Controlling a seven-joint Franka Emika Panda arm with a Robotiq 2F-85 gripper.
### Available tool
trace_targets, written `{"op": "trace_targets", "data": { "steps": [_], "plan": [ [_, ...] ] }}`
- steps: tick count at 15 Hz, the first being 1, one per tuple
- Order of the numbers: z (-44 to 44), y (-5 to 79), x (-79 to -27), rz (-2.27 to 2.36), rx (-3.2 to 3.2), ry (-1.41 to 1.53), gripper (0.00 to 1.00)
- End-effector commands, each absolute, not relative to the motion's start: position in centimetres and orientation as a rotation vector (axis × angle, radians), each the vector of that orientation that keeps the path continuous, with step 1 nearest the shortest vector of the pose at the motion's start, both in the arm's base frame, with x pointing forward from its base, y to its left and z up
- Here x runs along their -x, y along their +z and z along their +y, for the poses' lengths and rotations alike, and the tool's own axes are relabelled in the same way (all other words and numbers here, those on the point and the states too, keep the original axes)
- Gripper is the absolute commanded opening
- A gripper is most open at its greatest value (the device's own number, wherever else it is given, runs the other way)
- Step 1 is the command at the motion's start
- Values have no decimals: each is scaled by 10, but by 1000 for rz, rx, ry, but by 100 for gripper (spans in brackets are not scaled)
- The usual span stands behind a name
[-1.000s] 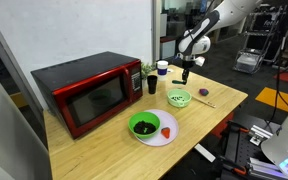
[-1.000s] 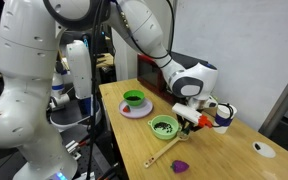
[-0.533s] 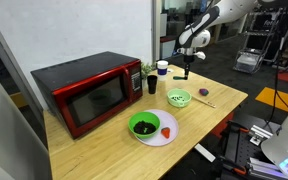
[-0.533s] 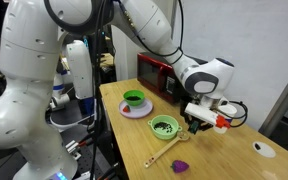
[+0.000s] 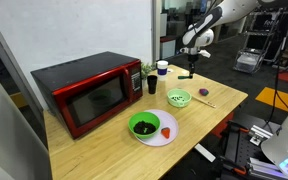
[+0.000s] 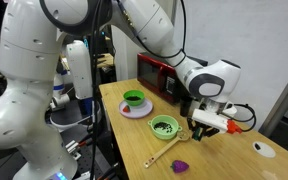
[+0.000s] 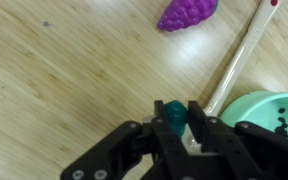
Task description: Remove the green object from the plate and put it on the table.
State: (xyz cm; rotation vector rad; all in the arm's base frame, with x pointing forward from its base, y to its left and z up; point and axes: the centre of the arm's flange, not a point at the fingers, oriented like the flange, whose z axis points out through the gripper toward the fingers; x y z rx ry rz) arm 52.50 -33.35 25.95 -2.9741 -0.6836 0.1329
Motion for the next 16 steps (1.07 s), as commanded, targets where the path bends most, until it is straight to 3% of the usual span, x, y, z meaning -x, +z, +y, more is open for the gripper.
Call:
{"op": "trace_targets", "data": {
  "steps": [1, 16],
  "plan": [
    [-328, 245, -510, -810, 2999, 172, 7],
    [-317, 190, -462, -822, 3111, 106, 7]
  ]
}}
